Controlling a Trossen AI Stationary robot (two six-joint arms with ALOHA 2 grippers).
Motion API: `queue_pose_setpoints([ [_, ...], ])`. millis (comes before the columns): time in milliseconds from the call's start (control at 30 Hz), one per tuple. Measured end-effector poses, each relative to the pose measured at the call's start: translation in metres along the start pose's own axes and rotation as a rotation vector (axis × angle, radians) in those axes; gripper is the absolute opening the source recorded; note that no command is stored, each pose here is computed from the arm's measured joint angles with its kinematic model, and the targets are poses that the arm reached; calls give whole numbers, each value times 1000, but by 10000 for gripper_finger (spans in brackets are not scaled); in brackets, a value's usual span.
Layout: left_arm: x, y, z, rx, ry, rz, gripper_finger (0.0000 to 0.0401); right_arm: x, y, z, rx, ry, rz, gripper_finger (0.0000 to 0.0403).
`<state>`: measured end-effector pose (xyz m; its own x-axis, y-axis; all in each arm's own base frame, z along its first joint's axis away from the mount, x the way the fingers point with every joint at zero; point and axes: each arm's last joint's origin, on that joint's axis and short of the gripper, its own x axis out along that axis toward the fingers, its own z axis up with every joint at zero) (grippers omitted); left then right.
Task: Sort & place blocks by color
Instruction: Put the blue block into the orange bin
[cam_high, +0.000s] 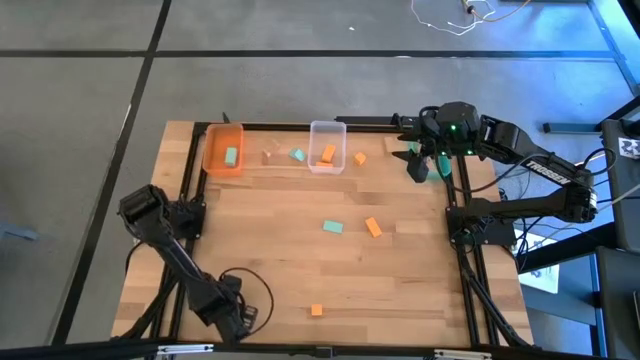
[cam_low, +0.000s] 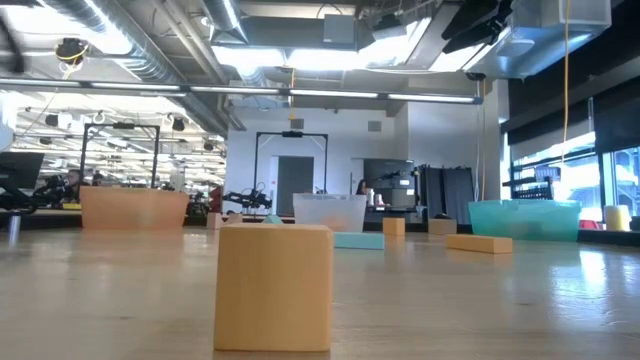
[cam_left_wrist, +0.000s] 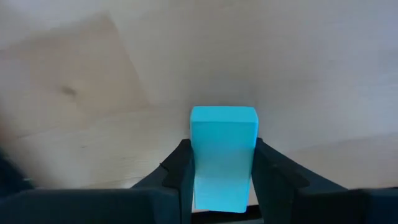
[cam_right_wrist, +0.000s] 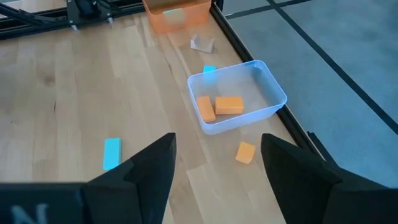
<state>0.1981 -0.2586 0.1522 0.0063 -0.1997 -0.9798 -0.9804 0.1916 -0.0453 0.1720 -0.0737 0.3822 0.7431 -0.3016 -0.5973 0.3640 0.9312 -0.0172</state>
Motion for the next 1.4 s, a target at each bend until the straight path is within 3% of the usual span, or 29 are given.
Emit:
queue_pose_setpoints([
  [300,-76,8,54,-29,-131,-12,115,0,0,0,4,0,1,236],
  [533,-138,25,126,-36,-297,-33,115,0,1,0,-3,0,24,236],
  [700,-168,39,183,-37,-456,7,115,0,4,0,-73,-9,143,236],
  [833,-184,50,230,-65,-578,61,115,-1,7,0,-116,-22,256,236],
  [967,-194,67,277,-90,-611,171,115,-2,10,0,-128,-31,348,236],
  [1067,-197,79,312,-82,-613,247,115,-2,10,0,-128,-32,357,236],
  [1200,-196,89,356,-64,-619,257,115,-2,10,0,-124,-29,341,236],
  [1400,-191,111,398,-67,-554,261,115,-1,9,0,-100,-24,316,236],
])
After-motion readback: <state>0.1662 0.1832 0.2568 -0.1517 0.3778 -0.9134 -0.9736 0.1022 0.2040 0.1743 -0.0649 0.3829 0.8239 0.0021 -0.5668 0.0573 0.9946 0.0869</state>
